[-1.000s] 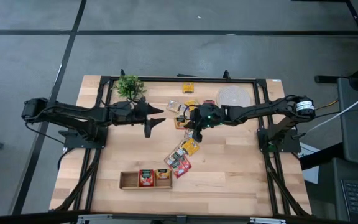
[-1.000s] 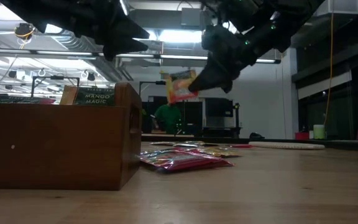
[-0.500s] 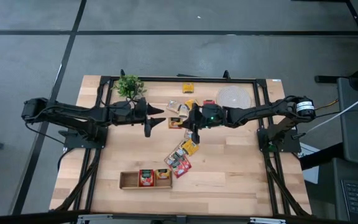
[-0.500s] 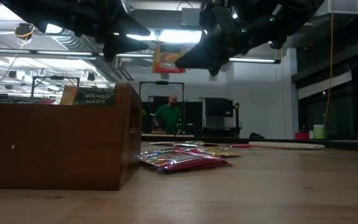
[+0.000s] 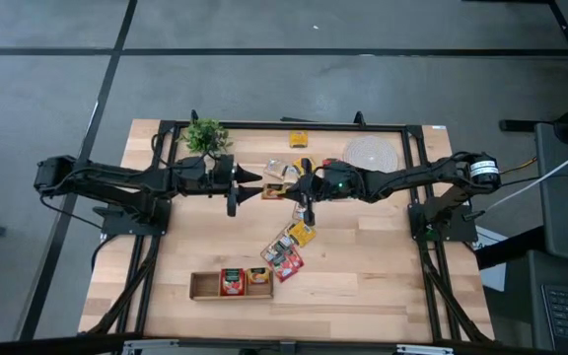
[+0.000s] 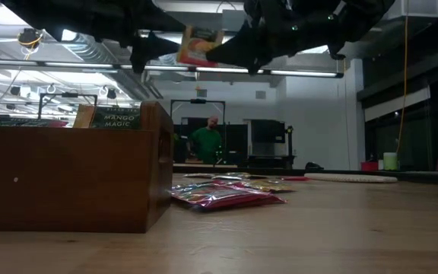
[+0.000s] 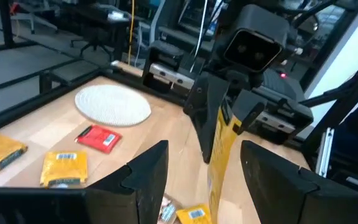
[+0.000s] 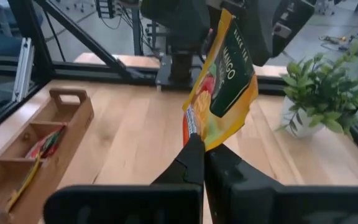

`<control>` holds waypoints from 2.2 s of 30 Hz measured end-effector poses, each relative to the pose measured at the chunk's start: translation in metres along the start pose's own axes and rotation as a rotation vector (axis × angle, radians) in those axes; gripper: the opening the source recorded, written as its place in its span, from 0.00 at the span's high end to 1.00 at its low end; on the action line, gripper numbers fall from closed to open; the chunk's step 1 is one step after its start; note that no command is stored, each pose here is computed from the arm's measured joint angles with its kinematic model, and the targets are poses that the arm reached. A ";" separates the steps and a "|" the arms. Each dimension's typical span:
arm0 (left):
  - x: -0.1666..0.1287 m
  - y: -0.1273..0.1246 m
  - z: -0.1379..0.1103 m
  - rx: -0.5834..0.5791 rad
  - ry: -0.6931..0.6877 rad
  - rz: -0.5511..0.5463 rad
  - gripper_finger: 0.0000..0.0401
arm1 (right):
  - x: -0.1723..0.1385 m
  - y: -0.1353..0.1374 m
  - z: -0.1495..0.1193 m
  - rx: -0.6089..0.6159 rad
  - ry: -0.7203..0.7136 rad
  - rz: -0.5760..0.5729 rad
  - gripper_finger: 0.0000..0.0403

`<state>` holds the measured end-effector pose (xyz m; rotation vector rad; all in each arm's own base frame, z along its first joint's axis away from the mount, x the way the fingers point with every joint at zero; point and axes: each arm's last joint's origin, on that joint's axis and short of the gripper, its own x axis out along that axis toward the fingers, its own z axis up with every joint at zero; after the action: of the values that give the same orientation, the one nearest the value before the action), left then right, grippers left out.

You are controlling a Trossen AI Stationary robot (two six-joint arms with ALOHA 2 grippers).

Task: Pick & Place Tea
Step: Put the yellow tea bag into the right section of the wooden organizer

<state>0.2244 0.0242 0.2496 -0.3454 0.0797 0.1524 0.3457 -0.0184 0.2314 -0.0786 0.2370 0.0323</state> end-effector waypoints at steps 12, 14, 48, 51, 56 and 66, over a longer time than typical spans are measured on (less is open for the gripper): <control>0.017 -0.003 0.003 0.076 -0.023 -0.056 0.52 | 0.001 0.000 0.008 0.008 -0.022 0.043 1.00; 0.019 -0.004 0.006 0.096 -0.031 -0.058 0.55 | 0.001 0.001 0.007 0.010 -0.013 0.043 0.99; -0.005 -0.071 -0.024 0.049 0.126 -0.134 1.00 | -0.027 0.029 0.014 0.240 0.182 0.093 0.61; -0.011 -0.088 -0.036 -0.005 0.158 -0.143 1.00 | -0.028 0.036 0.012 0.257 0.212 0.066 0.61; -0.023 -0.115 -0.055 -0.065 0.165 -0.106 0.99 | -0.030 0.047 0.005 0.298 0.289 0.028 0.61; -0.024 -0.142 -0.111 -0.215 0.110 -0.093 1.00 | -0.035 0.082 0.005 0.308 0.299 0.021 0.61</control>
<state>0.2183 -0.1496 0.1948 -0.5716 0.1565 0.0496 0.3098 0.0625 0.2387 0.2274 0.5384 0.0042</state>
